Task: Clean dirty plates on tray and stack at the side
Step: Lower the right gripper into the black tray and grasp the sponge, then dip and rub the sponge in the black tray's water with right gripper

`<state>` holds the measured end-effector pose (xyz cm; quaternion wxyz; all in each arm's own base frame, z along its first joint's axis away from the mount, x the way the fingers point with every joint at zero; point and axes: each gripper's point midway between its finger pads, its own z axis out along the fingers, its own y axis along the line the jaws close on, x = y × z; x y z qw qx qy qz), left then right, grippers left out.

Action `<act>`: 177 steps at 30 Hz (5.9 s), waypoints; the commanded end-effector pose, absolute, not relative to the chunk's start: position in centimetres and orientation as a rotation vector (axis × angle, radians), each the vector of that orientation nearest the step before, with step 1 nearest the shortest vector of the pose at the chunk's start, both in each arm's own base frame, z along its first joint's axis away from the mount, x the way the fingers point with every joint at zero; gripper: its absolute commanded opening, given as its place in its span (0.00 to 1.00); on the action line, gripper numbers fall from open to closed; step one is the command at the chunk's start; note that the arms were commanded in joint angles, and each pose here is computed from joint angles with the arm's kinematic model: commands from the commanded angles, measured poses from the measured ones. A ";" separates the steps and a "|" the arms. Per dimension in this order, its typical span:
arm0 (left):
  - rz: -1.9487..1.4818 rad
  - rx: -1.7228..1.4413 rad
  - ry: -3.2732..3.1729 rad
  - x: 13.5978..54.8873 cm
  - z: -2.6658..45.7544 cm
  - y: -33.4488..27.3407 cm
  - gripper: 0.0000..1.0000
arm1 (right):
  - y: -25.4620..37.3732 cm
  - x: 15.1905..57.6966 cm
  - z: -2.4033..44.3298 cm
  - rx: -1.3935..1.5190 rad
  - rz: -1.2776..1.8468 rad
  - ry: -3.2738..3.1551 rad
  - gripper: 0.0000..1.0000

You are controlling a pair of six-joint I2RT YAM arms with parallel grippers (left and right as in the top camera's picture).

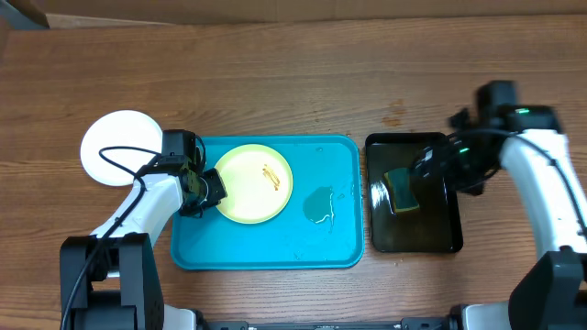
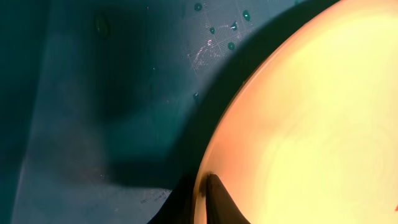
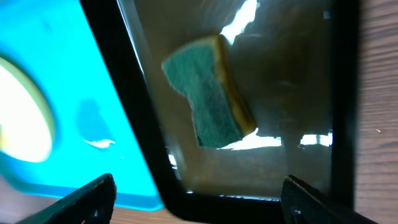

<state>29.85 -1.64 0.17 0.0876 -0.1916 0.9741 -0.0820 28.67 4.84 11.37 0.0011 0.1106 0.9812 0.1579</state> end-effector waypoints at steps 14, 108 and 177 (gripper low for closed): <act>-0.181 -0.580 2.991 27.6 -2.1 -1.2 0.11 | 6.5 26.4 3.4 0.185 0.211 3.110 0.82; -0.169 -0.581 2.992 27.6 -2.1 -1.1 0.22 | 8.6 27.8 3.7 0.186 0.413 3.077 0.88; -0.171 -0.580 2.988 27.7 -2.1 -1.1 0.04 | 4.9 28.9 7.6 0.327 0.087 3.065 0.04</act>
